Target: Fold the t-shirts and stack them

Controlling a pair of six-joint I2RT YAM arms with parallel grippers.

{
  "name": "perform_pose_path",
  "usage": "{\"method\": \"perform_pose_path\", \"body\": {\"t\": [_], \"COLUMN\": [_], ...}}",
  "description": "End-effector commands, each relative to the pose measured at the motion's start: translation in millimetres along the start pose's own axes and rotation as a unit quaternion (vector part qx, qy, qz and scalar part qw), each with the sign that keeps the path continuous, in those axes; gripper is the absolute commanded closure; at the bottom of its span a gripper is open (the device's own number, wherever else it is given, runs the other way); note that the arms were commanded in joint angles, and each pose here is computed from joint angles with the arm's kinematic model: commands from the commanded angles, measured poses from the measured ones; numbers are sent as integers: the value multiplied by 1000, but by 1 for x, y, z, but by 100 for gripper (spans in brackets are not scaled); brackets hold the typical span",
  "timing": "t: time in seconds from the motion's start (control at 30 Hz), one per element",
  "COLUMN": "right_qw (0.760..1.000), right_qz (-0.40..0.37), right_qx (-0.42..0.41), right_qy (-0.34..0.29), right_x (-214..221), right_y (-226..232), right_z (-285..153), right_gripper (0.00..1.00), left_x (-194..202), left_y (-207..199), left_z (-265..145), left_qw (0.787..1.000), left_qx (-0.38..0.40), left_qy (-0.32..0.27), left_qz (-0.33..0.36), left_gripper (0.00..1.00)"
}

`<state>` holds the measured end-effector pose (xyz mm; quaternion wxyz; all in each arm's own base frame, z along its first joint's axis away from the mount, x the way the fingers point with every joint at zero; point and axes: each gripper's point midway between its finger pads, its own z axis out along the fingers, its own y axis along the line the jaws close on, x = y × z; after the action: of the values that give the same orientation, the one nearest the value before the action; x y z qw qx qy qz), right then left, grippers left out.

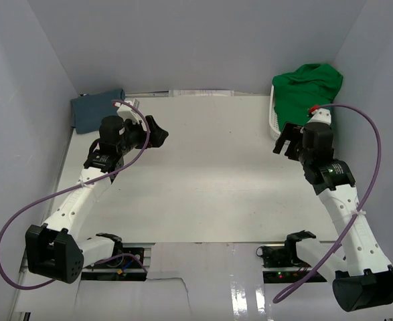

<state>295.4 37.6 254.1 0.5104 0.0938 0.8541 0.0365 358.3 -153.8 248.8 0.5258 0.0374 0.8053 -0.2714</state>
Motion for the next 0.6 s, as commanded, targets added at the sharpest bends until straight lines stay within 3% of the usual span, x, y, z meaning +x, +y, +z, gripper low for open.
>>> {"method": "perform_pose_path", "body": {"t": [0.0,0.23,0.4,0.57], "right_qw": [999,1000,995,987], "right_qz": [7,2,21,52], "right_qx": [-44,26,93,141], "right_qy": [-31,6,14,-52], "right_x": [-30,-50,-73,-131], "right_y": [19,21,-12,-37], "right_z": [-5,70,140,180], "right_gripper": [10,10,10,10], "left_x": [-23,-22,-21,-21], "left_y": [-11,-13,-16,-19], "left_z": [-10,-9,-10,-11], "left_qw": [999,999,999,999], "left_qx": [14,19,28,34], "left_qy": [-30,-27,-24,-27], "left_qz": [11,10,7,6], "left_gripper": [2,2,2,2]}}
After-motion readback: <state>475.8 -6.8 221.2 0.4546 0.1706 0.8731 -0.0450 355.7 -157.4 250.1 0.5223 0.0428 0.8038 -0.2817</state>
